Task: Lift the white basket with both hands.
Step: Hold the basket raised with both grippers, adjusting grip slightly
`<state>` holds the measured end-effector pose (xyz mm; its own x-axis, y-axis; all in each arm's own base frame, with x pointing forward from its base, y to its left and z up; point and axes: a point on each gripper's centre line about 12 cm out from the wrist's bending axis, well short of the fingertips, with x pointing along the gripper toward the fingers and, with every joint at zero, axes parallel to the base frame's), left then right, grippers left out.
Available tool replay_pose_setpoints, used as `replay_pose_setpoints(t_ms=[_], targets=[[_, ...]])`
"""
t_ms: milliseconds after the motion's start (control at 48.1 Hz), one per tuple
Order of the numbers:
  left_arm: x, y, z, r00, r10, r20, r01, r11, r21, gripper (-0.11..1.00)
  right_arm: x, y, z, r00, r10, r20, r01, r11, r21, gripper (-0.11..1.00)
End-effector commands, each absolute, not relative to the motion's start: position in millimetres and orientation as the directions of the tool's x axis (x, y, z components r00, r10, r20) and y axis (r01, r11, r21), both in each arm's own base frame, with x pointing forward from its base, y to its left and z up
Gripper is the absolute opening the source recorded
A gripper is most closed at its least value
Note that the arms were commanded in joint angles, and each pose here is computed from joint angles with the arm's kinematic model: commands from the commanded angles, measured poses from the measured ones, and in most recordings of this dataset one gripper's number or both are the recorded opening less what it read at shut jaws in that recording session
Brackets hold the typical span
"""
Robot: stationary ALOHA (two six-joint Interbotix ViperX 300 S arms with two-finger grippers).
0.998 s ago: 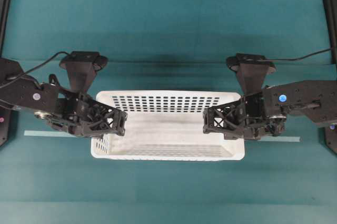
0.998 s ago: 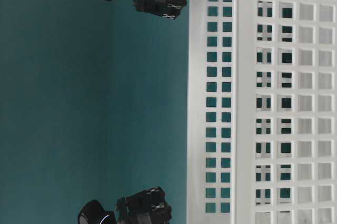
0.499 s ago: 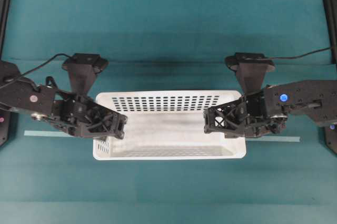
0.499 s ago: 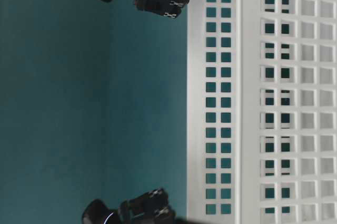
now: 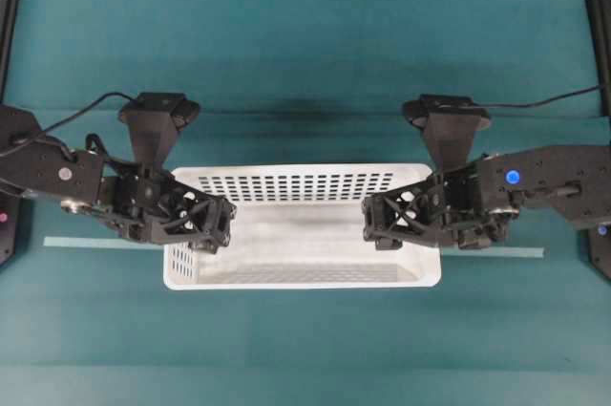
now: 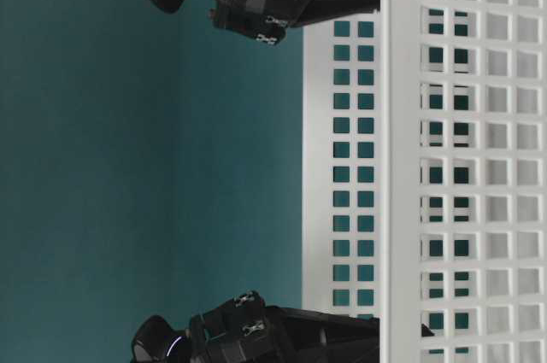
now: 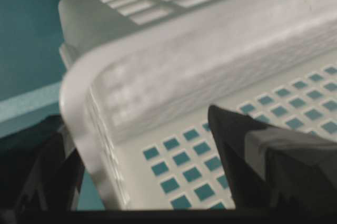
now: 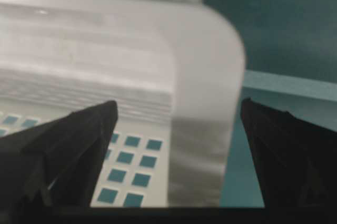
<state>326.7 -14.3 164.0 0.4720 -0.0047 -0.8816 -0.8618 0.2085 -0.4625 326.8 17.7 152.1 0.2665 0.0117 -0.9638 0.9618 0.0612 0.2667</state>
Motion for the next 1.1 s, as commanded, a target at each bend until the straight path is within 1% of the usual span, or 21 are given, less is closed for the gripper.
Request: replay_pose_setpoints(t_ms=[0,146,229,395,541,749,894,1019,1082], targets=[[329.5,-14.7,174.1,0.502,-0.005,-0.865,-0.844,0.219,-0.490,0.86,326.7,15.1,156.1,0.270,0.009,-0.963,0.961,0.058,0.270,0.96],[326.4,-14.6,188.0,0.536,-0.007,-0.844,-0.819,0.239,-0.522,0.86,321.0,14.2,170.0,0.283,0.008,-0.959,0.957,0.060,0.283,0.96],[322.3,-14.4,202.0,0.568,-0.009,-0.823,-0.793,0.261,-0.550,0.86,316.6,13.5,182.0,0.300,0.008,-0.954,0.951,0.068,0.300,0.96],[310.1,-13.1,217.0,0.588,-0.008,-0.809,-0.775,0.284,-0.565,0.86,303.8,10.0,205.4,0.330,0.006,-0.944,0.941,0.077,0.329,0.96],[297.0,-12.0,227.5,0.610,-0.008,-0.793,-0.760,0.278,-0.588,0.86,298.5,4.7,225.7,0.390,-0.009,-0.921,0.918,0.076,0.388,0.96],[281.1,-7.9,250.5,0.677,-0.004,-0.736,-0.708,0.274,-0.651,0.86,292.8,-0.6,249.0,0.484,-0.030,-0.874,0.872,0.098,0.479,0.96],[270.3,-7.6,273.6,0.751,-0.008,-0.660,-0.626,0.307,-0.717,0.86,289.5,-0.5,264.2,0.575,-0.027,-0.818,0.810,0.162,0.564,0.96],[264.4,-7.6,291.3,0.809,-0.011,-0.588,-0.542,0.373,-0.753,0.86,290.0,0.1,277.1,0.680,-0.023,-0.733,0.709,0.276,0.649,0.96],[261.0,-7.5,299.0,0.838,-0.013,-0.546,-0.488,0.431,-0.759,0.86,291.9,0.0,284.6,0.742,-0.021,-0.670,0.636,0.335,0.695,0.96]])
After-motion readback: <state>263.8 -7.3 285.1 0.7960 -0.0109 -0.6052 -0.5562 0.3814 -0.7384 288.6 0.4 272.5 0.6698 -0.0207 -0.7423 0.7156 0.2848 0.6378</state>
